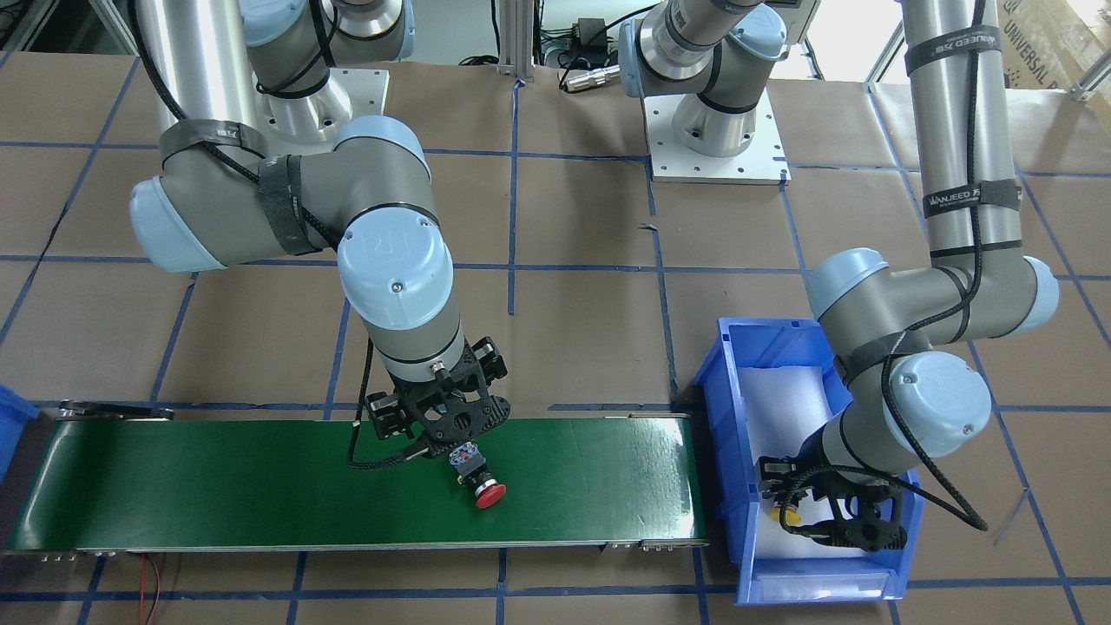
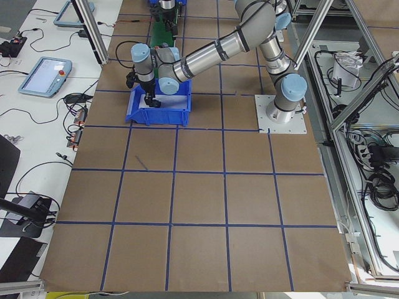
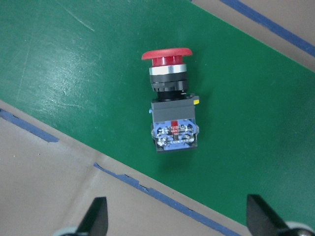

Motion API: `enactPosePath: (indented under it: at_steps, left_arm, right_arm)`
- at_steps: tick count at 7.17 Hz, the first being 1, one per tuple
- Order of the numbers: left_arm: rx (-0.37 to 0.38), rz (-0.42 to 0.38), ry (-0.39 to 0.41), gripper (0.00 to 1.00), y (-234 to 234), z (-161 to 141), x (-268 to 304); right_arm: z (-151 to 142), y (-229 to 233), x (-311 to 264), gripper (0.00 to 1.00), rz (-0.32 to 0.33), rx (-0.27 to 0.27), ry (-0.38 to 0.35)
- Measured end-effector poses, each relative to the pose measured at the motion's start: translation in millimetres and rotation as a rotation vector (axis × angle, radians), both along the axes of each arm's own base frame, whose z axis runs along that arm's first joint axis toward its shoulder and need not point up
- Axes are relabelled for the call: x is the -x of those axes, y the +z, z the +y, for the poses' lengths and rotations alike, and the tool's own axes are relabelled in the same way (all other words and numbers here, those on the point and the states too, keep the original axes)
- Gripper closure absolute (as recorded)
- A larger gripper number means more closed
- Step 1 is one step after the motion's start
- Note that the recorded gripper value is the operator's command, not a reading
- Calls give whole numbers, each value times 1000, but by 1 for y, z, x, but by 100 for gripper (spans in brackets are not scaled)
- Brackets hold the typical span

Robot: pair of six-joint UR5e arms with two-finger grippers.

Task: Transport two buttons from left to right
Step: 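Place yellow button on conveyor with left gripper while right lifts red button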

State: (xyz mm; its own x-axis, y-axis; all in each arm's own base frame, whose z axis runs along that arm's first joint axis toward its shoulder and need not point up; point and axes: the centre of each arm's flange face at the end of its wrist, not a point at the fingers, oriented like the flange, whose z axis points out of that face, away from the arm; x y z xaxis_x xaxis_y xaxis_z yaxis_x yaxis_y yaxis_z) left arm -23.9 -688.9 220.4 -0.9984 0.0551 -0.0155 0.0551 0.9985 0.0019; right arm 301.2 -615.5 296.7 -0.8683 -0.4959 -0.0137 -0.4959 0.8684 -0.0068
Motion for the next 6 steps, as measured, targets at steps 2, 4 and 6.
enactPosePath:
  at_steps: [2, 4, 6]
  left_arm:
    - [3, 0, 12, 64, 0, -1, 0]
    - [22, -6, 25, 65, 13, -4, 0]
    - [55, -12, 33, 64, 38, -3, 0]
  right_arm:
    - [-6, -16, -1, 1, 6, -14, 3]
    - [-11, -26, 1, 3, 5, -12, 7]
    - [-15, -30, 4, 4, 4, -7, 13]
